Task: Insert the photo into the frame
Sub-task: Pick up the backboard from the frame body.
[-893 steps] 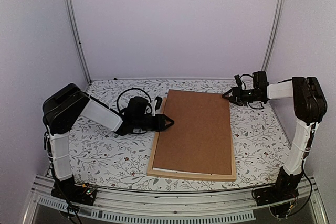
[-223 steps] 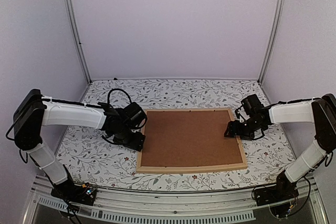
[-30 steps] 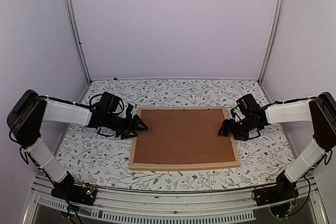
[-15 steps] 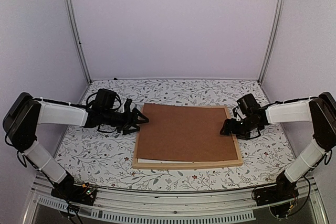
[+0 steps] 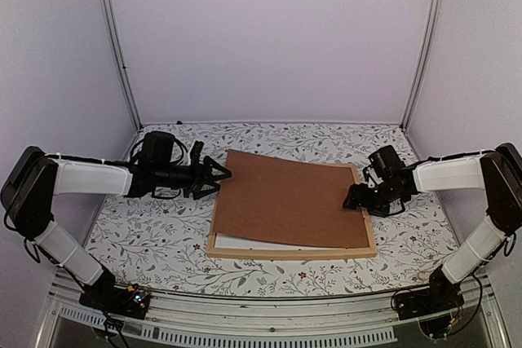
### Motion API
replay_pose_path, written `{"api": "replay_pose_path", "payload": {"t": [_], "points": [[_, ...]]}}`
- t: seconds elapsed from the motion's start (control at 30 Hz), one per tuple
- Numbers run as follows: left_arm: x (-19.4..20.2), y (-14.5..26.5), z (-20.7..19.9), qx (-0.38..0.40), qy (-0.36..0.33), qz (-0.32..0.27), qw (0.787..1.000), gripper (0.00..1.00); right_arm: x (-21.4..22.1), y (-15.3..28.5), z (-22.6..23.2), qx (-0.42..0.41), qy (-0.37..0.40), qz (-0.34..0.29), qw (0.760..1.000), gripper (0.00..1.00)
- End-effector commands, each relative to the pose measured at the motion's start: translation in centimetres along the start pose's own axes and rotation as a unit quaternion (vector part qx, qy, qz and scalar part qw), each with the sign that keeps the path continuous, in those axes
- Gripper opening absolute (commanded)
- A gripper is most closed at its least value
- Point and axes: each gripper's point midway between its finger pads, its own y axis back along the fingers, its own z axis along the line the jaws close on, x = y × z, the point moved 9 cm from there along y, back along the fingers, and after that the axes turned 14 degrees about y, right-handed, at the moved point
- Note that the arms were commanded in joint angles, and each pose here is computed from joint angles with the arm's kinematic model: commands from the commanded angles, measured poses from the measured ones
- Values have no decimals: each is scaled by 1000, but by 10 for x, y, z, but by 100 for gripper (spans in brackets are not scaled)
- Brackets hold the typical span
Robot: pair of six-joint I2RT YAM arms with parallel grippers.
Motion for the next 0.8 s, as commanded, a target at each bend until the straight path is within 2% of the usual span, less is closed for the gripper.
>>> {"api": "replay_pose_path", "payload": {"t": [0.0, 0.37, 0.6, 0.77], "points": [[23, -1, -55, 132, -82, 92, 983, 75, 16, -7, 33, -135, 10, 55, 989, 83], [24, 7, -58, 140, -69, 53, 986, 79, 16, -8, 33, -138, 10, 55, 989, 83], [26, 2, -57, 163, -46, 67, 983, 78, 17, -9, 33, -136, 12, 56, 989, 83], [26, -2, -56, 145, -43, 66, 986, 76, 18, -7, 32, -134, 13, 54, 989, 83]]}}
